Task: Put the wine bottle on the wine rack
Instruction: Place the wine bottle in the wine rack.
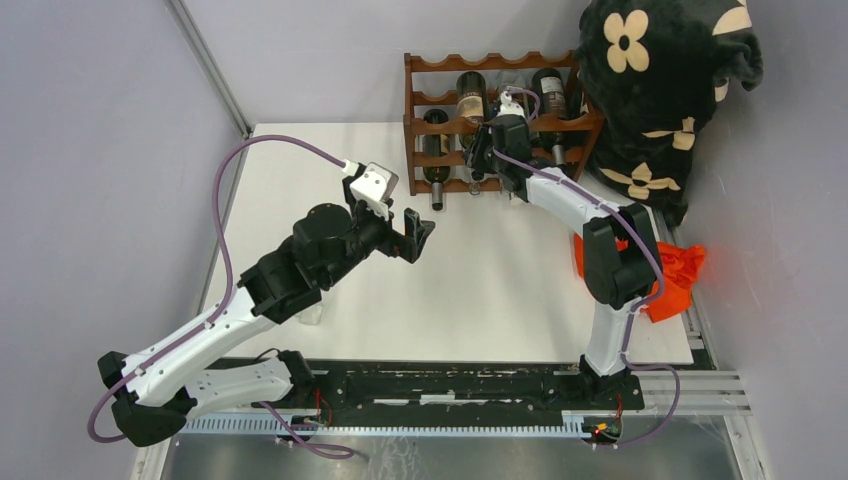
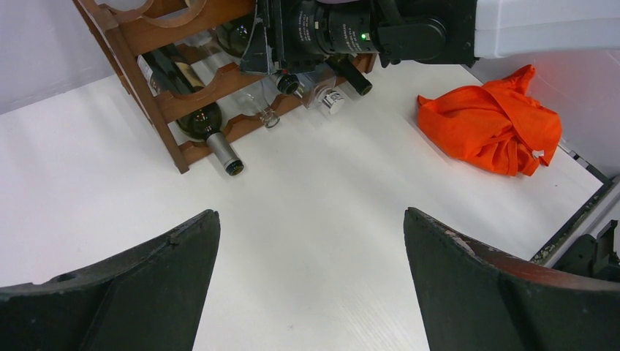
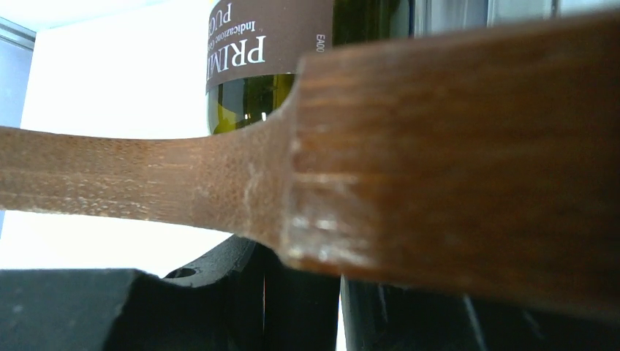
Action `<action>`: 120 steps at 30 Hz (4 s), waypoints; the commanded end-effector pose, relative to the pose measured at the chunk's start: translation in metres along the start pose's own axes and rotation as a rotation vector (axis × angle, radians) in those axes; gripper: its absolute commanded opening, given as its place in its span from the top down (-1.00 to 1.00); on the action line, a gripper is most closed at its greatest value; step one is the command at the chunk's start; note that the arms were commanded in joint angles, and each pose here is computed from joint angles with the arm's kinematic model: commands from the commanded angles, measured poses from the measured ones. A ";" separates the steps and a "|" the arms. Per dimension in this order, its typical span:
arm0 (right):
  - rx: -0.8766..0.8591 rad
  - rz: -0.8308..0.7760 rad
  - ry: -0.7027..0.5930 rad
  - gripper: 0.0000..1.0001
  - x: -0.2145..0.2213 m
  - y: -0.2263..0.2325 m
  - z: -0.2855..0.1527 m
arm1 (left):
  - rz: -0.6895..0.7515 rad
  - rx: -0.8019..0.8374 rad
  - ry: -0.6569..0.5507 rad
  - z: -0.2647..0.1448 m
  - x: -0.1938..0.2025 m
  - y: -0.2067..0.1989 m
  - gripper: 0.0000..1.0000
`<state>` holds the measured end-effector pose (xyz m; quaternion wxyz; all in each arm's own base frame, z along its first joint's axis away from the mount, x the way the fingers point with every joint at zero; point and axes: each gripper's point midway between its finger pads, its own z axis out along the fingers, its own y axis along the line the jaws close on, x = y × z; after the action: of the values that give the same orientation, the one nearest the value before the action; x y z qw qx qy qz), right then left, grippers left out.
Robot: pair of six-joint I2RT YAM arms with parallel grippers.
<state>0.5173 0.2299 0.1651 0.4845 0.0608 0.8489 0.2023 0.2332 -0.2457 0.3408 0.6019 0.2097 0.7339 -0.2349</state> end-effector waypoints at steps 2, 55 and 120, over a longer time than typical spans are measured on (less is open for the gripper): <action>-0.095 0.022 -0.237 0.60 -0.081 0.037 -0.005 | -0.045 -0.012 -0.055 -0.006 -0.021 0.002 -1.00; -0.180 0.112 -0.318 0.49 -0.114 0.029 -0.026 | -0.080 0.016 -0.048 0.002 -0.030 -0.008 -1.00; -0.178 0.140 -0.299 0.37 -0.114 0.044 0.007 | -0.064 -0.012 -0.004 0.011 -0.014 -0.005 -1.00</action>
<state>0.5416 0.2357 0.1725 0.4781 0.1055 0.8367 0.2453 0.2396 -0.2574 0.3344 0.5826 0.2088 0.7503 -0.2325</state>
